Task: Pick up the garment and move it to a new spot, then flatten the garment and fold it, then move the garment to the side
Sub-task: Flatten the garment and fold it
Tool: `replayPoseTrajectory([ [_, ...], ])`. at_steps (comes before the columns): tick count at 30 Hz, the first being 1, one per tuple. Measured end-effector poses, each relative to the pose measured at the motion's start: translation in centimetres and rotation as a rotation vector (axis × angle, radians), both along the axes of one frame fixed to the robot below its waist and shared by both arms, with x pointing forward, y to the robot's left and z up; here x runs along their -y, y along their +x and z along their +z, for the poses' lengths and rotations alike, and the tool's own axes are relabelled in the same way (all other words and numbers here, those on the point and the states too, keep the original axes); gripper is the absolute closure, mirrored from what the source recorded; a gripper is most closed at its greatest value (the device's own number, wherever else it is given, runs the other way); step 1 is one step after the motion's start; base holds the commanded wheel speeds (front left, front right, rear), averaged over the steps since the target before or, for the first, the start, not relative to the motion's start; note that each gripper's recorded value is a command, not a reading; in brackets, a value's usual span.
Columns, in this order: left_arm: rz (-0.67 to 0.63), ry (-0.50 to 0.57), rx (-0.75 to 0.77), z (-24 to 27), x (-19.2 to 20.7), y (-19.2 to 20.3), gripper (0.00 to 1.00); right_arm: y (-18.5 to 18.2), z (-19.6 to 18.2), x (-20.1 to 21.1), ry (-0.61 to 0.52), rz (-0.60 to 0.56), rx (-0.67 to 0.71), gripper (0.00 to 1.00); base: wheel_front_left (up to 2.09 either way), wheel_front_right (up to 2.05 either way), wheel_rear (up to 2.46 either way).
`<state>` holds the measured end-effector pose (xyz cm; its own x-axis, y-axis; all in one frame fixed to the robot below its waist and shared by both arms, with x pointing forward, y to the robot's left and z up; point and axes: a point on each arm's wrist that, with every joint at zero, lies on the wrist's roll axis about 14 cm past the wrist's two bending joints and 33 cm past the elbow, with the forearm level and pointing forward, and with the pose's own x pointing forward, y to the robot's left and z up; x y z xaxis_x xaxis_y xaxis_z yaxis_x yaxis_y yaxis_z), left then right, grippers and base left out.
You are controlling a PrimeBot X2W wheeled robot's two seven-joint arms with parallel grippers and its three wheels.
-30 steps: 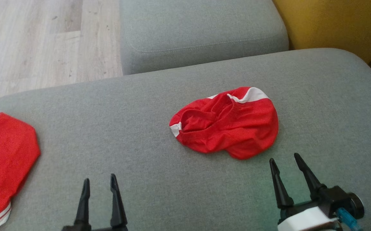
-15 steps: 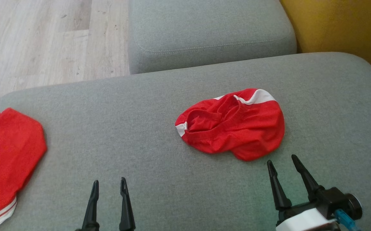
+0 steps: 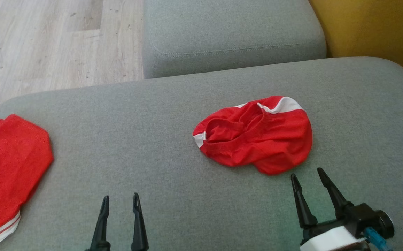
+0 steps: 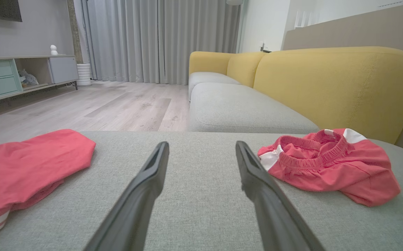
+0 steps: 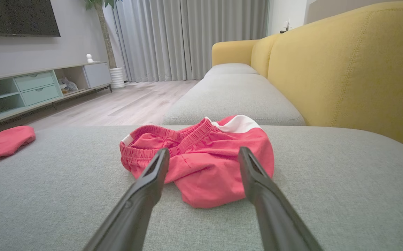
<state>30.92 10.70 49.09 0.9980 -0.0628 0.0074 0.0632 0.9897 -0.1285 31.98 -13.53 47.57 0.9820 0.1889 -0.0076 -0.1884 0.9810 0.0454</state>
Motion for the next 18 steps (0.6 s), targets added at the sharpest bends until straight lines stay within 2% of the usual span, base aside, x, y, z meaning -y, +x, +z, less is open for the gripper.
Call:
replayPoseTrajectory([
  [12, -0.001, 0.017, -0.016, -0.6, 0.1, 0.0, 0.0, 0.1, -0.3, -0.1, -0.002, 0.005, -0.009, 0.0, 0.0, 0.0, 0.0],
  [18, -0.11, -0.043, -0.068, -2.0, 2.1, 1.6, 0.0, 0.5, -0.2, -0.6, -0.019, 0.041, -0.009, 0.0, 0.0, 0.0, 0.0],
])
